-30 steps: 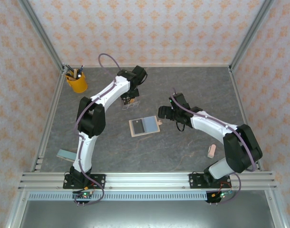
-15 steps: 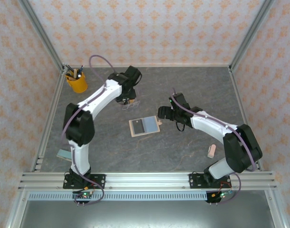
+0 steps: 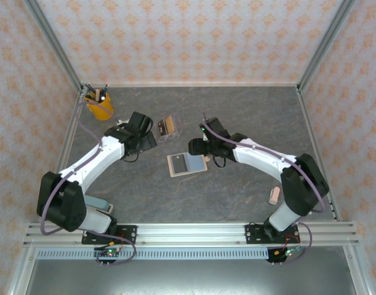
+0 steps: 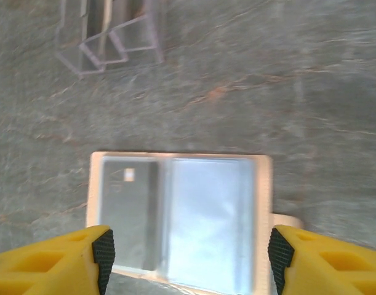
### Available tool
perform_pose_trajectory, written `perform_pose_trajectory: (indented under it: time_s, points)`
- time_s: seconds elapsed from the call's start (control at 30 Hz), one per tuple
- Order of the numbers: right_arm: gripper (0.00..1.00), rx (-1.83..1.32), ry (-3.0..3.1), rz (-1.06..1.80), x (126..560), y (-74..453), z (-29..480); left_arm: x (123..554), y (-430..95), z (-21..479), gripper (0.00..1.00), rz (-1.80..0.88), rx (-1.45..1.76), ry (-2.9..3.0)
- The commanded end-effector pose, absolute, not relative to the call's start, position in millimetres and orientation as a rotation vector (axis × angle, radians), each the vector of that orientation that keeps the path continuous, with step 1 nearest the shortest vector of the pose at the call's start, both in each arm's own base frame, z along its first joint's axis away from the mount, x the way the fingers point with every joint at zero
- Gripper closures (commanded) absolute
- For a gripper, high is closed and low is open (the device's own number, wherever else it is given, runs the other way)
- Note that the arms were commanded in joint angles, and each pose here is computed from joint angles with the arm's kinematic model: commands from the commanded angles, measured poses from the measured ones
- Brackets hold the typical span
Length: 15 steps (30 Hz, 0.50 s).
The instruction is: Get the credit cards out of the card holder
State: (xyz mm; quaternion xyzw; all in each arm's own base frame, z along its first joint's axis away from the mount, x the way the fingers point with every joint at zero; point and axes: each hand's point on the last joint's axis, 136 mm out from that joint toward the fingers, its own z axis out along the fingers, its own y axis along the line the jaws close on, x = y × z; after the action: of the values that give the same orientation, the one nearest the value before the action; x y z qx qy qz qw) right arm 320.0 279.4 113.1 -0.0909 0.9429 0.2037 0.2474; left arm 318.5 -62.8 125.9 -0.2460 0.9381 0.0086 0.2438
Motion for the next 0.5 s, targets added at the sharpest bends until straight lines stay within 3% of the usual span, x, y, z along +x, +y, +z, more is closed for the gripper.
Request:
perform_pose_trajectory:
  time_s: [0.0, 0.47]
  points:
    - [0.32, -0.305, 2.683, 0.476, 302, 290, 95, 318, -47, 138, 0.0, 0.026, -0.712, 2.455]
    - [0.43, -0.393, 2.866, 0.219, 282, 318, 41, 301, -30, 120, 0.0, -0.026, -0.784, 2.466]
